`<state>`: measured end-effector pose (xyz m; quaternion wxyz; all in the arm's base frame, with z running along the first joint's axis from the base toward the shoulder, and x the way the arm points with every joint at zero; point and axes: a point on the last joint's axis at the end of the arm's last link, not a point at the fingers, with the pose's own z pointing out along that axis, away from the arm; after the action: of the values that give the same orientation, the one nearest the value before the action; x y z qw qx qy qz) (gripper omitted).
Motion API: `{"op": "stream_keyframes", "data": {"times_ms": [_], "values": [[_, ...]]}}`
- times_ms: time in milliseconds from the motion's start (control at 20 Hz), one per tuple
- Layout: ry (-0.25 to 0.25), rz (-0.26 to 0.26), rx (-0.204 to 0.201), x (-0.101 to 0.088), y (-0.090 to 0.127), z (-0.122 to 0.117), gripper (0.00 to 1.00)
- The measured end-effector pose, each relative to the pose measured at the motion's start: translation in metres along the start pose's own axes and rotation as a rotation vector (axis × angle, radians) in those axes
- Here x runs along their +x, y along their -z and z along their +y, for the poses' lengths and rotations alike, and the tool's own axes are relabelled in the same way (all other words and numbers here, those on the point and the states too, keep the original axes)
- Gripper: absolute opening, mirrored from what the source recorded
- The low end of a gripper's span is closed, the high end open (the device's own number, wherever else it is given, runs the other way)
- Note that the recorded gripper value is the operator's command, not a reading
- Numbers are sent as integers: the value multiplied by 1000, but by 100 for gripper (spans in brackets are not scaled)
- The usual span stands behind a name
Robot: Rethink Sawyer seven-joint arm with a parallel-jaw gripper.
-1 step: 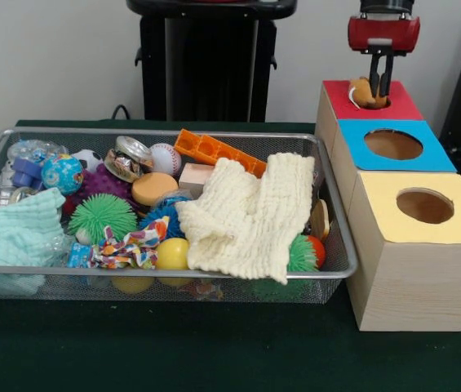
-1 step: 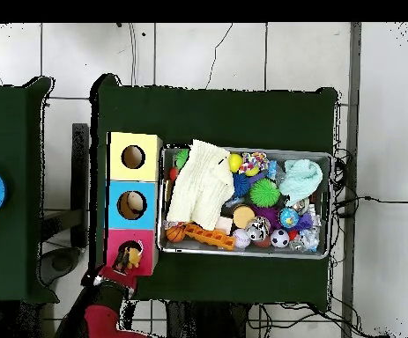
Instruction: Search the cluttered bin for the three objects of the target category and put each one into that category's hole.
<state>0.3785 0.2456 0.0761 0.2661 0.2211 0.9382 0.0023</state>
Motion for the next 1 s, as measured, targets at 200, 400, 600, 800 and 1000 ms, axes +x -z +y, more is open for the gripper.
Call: {"op": "stream_keyframes", "data": {"times_ms": [200,400,600,800,1000], "values": [[5,-14,-3,2,-3,-1,0],[17,-43,-11,7,-9,-2,0],[30,-67,-19,13,-15,-4,0],[34,-79,-23,16,-20,-6,0],[36,-88,-25,20,-25,-7,0]]}}
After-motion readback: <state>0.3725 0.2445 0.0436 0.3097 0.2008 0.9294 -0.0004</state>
